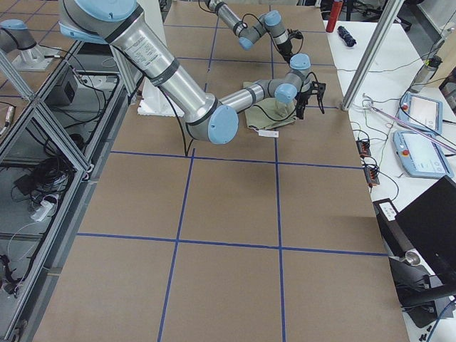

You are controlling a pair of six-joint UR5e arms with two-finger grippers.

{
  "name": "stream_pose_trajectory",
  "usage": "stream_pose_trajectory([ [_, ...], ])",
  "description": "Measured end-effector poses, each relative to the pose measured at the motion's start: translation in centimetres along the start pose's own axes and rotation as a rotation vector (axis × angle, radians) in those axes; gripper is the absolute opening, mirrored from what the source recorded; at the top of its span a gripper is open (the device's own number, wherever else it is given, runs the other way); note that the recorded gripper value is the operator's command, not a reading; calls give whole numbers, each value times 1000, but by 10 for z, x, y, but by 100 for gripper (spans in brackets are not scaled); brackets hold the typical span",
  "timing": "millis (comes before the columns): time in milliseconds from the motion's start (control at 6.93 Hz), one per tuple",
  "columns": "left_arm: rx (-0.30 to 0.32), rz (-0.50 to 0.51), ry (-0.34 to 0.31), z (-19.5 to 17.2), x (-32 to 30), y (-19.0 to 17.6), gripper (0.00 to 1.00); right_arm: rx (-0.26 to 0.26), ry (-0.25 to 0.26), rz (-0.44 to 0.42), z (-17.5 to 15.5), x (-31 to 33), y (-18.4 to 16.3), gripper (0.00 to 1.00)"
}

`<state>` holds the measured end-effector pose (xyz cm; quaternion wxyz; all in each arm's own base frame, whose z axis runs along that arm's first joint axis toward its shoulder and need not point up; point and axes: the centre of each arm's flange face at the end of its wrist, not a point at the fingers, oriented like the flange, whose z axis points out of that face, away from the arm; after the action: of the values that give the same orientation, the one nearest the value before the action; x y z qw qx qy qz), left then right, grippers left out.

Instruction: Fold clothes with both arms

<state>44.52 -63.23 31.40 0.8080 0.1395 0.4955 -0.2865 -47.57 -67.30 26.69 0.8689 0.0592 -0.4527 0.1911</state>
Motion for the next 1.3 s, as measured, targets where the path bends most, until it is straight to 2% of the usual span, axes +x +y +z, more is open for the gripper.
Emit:
stream_pose_trajectory([
  [433, -45, 41, 29, -29, -9, -36, 66, -63, -31, -17, 18, -24, 87, 0],
  [721, -72, 60, 45, -52, -22, -58, 66, -62, -28, -26, 31, -39, 128, 0],
  [1010, -77, 67, 58, -63, -23, -61, 66, -42, -6, -41, 44, -45, 127, 0],
  [1298, -78, 65, 58, -70, -35, -61, 66, -11, 35, -63, 54, -51, 90, 0],
])
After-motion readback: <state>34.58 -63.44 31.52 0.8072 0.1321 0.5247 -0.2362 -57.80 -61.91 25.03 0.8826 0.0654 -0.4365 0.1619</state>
